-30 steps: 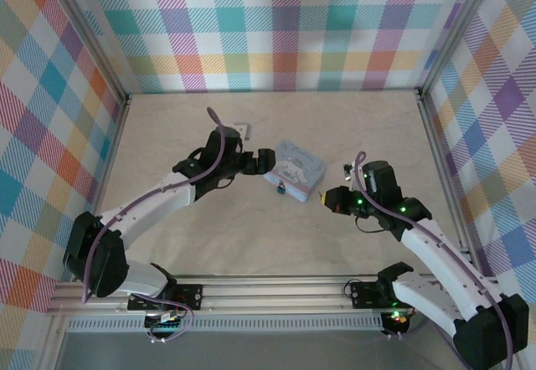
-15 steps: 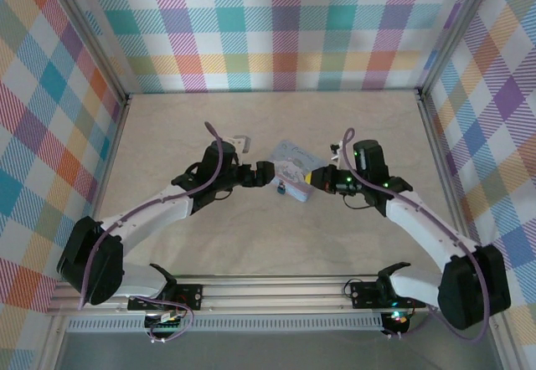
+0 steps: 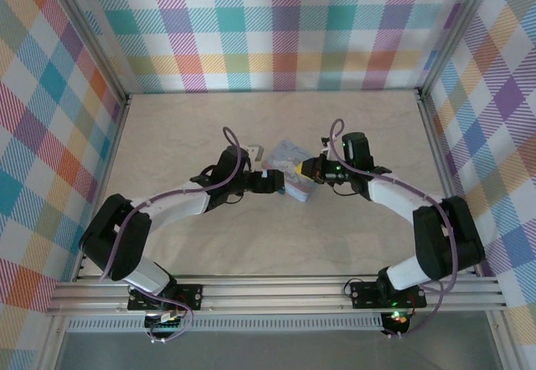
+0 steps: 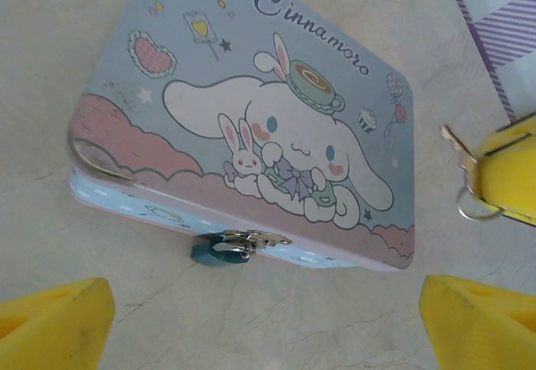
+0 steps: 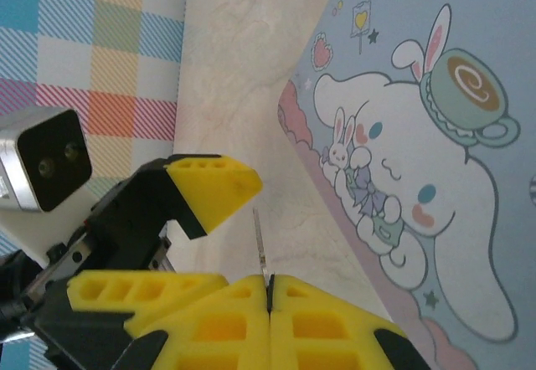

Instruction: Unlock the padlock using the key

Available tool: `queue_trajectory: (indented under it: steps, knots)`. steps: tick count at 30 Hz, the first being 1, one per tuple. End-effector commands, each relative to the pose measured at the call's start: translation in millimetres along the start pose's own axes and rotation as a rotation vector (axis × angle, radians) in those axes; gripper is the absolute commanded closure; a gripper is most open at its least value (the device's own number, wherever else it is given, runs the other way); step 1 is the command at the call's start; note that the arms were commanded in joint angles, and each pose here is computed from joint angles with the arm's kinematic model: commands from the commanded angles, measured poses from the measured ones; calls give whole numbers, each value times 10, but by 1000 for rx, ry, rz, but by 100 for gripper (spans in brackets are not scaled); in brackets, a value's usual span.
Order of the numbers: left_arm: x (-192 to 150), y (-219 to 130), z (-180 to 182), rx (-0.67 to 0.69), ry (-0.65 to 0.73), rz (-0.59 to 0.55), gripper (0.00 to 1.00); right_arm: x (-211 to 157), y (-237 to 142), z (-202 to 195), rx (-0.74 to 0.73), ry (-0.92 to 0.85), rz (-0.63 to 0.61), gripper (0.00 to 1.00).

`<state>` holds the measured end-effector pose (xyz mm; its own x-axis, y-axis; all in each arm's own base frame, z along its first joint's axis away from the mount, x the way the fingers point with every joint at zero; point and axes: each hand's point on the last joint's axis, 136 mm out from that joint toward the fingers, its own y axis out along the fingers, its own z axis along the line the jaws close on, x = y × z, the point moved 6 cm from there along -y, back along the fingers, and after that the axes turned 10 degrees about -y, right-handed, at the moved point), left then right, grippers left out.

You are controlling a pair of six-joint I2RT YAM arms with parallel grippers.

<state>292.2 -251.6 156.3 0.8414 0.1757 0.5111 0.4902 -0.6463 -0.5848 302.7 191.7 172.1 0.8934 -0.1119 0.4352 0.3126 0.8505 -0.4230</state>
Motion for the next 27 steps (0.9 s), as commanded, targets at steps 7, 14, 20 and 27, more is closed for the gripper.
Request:
queue_trajectory:
  steps: [7,14,20,27]
  knots:
    - [-202,197,26,-46,-11,31,9,11,123,-182,24,-1,2,100]
    - [-281,307,28,-56,12,38,9,-93,180,-352,-8,15,16,100]
    - [-301,395,50,-58,28,41,9,-188,196,-447,-35,31,40,100]
    - [-305,448,59,-54,42,37,11,-292,192,-536,-66,49,58,100]
